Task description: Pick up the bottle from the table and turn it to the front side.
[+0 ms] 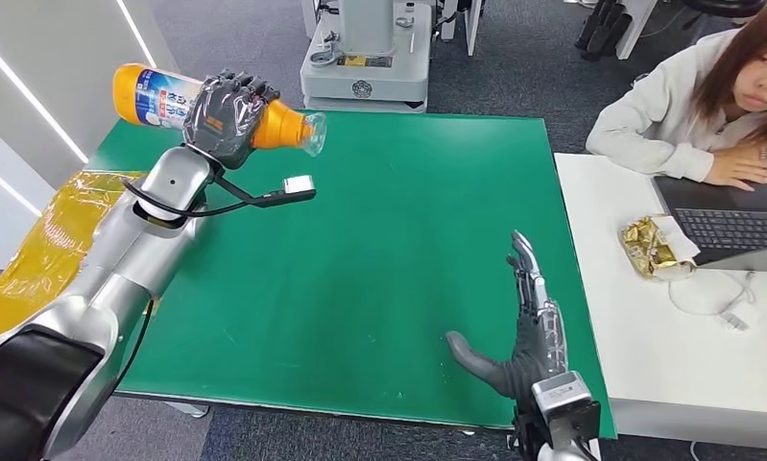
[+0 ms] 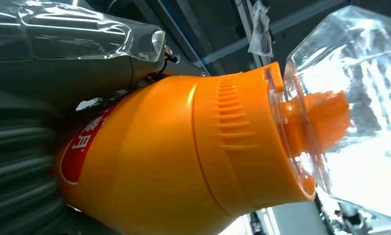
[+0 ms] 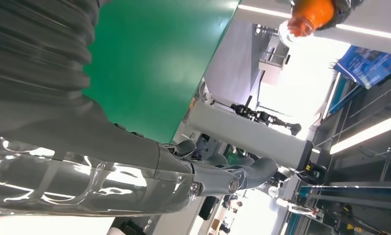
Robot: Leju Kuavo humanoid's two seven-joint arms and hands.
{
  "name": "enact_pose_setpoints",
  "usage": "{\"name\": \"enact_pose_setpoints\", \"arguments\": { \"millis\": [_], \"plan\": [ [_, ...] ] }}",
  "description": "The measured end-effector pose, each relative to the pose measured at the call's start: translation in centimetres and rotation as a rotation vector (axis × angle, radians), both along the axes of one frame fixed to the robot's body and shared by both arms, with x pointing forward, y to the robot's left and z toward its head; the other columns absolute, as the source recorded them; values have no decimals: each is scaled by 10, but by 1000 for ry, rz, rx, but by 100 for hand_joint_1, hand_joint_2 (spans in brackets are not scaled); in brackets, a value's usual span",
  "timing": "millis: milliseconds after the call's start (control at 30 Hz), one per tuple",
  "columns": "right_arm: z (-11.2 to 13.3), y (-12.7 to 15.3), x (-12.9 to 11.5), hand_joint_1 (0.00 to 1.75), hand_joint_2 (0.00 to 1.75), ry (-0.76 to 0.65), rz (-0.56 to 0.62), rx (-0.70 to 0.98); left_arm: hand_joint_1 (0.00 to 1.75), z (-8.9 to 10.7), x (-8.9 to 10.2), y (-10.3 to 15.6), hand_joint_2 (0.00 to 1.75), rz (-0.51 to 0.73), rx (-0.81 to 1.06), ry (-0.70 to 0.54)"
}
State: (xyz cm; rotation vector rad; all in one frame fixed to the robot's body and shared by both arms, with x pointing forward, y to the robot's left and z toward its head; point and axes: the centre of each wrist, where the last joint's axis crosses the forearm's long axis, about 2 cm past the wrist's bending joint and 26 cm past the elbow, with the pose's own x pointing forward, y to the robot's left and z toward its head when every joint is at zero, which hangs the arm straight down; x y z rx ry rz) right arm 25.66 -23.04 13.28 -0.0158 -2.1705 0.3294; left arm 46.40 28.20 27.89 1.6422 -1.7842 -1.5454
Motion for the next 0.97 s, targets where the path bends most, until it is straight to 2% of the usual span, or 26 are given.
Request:
{"name": "enact_pose_setpoints", "arguments": {
  "millis": [467,767,967],
  "plan": [
    [-1,-14,-4,0,175,0,-67,10,170,-57,-26,71,175,110,52,78],
    [0,-16,-3,0,175,-3,-70,10,168,-82,-41,91,175,154,56,135],
    [2,-16,-3,0,175,-9,-72,10,161,-109,-57,99,175,170,25,195]
  ]
}}
